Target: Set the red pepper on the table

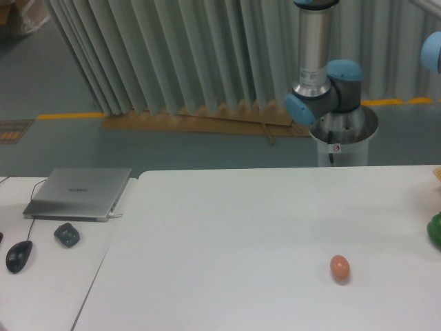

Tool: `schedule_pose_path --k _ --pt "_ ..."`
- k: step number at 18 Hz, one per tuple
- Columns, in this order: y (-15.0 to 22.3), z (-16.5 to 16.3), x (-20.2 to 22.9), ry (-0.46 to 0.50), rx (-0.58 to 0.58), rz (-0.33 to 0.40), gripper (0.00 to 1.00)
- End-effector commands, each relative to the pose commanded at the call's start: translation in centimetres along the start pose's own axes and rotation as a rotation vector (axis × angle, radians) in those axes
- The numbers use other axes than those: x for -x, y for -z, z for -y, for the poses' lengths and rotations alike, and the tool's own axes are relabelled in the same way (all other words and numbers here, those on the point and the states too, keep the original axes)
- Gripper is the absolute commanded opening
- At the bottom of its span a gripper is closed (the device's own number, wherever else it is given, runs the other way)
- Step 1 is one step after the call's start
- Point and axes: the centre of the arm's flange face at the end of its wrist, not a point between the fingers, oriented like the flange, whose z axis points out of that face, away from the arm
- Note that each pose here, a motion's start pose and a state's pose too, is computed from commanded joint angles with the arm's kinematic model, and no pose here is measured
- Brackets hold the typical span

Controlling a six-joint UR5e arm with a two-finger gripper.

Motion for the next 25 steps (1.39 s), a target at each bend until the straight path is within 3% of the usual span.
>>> schedule_pose_path --k 1,2,7,25 --pt "-0.7 -1.1 -0.1 0.126 -0.02 -0.036 1.0" --pt "-0.4 -1.8 0.1 0.186 -0.02 -0.032 1.0" --pt "-1.1 -2.1 1.6 0.349 -0.019 -0.041 1.0" --pt "-1.7 -1.9 3.4 0.377 -0.024 -0.045 1.0"
